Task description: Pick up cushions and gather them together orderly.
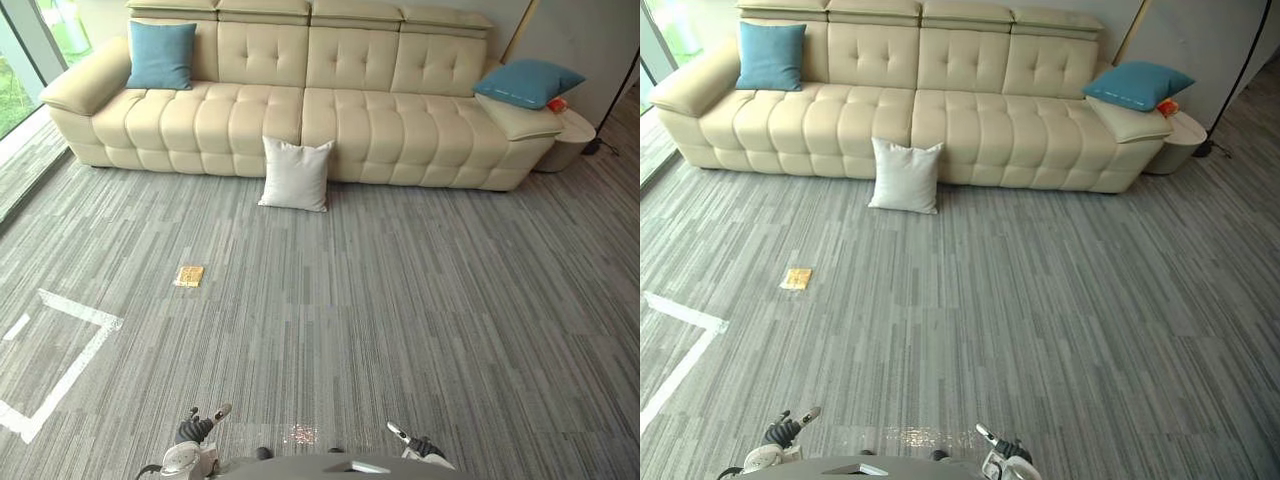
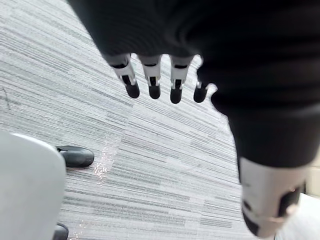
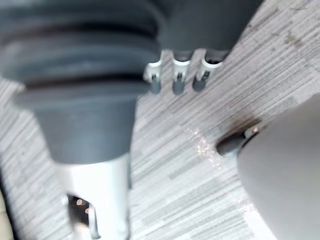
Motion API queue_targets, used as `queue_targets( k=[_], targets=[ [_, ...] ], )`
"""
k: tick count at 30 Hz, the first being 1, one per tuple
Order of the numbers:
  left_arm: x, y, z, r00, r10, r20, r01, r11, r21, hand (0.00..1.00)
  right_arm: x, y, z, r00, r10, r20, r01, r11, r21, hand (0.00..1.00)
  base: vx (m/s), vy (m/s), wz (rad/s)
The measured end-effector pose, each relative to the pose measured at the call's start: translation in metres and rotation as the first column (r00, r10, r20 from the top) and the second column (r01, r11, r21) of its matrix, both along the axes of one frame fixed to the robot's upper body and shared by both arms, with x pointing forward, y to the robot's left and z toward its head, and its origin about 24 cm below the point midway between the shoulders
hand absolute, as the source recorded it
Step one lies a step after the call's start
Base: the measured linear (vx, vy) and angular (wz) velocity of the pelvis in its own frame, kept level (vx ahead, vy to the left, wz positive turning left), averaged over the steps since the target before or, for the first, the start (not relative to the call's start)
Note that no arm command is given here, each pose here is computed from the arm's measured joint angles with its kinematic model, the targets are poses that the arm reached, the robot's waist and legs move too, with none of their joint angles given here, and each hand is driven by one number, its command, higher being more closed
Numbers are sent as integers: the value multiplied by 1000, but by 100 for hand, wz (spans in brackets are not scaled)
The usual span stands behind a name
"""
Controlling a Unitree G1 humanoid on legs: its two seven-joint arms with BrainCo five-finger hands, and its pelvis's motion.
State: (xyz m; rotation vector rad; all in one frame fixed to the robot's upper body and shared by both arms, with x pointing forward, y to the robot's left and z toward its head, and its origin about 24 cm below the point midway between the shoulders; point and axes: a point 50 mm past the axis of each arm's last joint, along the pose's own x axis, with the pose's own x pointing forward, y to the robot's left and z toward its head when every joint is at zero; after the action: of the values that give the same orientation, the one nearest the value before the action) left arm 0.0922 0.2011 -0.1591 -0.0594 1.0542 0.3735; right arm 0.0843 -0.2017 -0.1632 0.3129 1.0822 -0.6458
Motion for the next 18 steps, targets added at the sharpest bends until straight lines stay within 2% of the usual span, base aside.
queue_targets(
  k=[18],
  targets=[
    [16,-2,4,999,0,40,0,1000,-9,0,7,-5,4,999,-15,33,16,1000,-14,0,37,4,-7]
  ],
)
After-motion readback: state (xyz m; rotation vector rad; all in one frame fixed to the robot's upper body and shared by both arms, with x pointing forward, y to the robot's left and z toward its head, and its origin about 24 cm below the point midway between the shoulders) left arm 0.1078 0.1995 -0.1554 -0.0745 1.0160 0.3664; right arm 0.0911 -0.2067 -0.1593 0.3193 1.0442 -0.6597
